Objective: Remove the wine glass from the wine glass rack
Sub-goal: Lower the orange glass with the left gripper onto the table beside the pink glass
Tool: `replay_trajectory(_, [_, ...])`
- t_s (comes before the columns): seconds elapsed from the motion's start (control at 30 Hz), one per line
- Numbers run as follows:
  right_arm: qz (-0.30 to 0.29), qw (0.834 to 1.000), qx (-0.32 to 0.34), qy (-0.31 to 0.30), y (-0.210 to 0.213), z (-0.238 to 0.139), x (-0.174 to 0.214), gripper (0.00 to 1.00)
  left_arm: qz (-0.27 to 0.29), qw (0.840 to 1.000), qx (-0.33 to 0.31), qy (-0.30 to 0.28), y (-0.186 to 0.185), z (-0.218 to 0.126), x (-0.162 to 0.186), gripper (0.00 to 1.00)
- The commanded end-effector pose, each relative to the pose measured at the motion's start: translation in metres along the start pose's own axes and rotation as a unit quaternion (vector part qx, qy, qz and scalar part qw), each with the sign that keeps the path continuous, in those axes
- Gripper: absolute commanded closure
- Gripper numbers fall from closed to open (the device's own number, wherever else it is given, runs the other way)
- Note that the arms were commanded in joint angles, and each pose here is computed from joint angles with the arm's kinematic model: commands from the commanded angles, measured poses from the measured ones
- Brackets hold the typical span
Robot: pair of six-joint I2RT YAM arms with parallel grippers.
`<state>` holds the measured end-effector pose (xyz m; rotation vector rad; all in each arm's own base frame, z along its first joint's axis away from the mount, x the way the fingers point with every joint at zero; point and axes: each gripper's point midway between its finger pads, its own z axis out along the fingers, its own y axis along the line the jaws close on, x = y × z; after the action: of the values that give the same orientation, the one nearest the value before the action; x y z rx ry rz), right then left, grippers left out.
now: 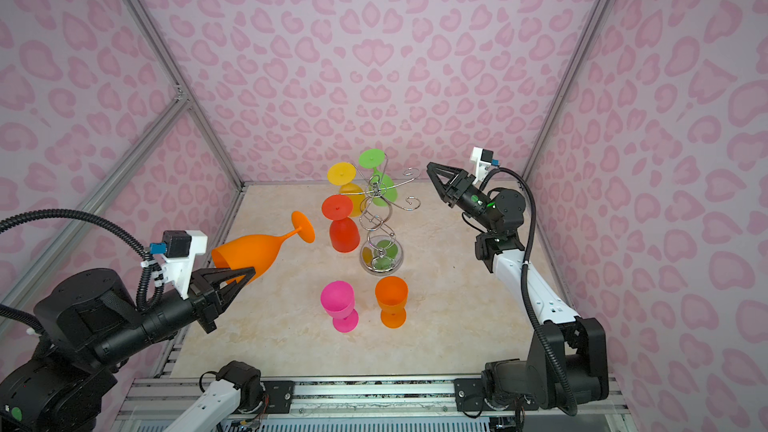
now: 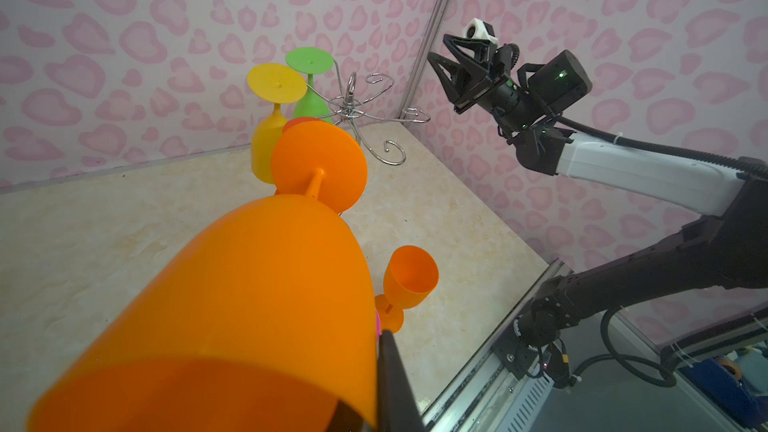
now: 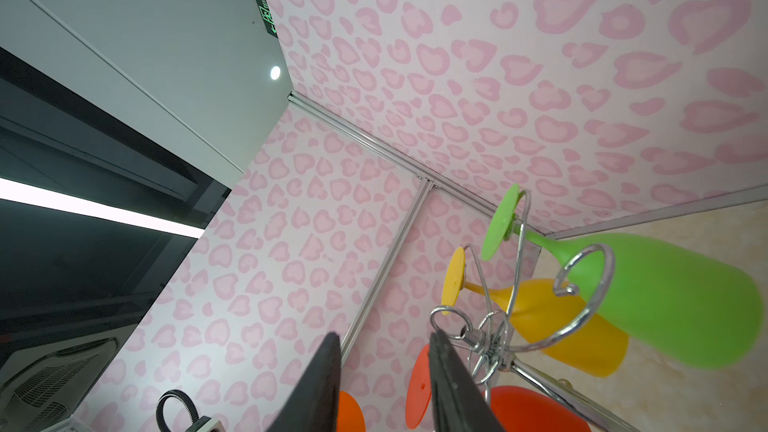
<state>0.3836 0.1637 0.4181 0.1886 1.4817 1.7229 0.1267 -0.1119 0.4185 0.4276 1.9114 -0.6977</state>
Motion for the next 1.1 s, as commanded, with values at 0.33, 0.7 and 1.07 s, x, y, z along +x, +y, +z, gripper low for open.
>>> replay_trajectory(0.33, [-0.005, 1.0, 0.03, 0.004, -0.028, -0.001, 0.004, 0.65, -0.057, 0.977, -0.109, 0.177, 0.072, 0.075, 0.074, 0.98])
replay_trajectory(0.7, [-0.004, 0.998, 0.055, 0.016, -0.047, -0.002, 0.01, 0.65, -0.096, 0.956, -0.132, 0.245, 0.101, 0.123, 0.116, 0.98])
replay_trajectory(1.07, [-0.058, 0.986, 0.153, 0.036, -0.071, -0.015, 0.017, 0.65, -0.102, 0.935, -0.134, 0.312, 0.104, 0.15, 0.146, 0.98])
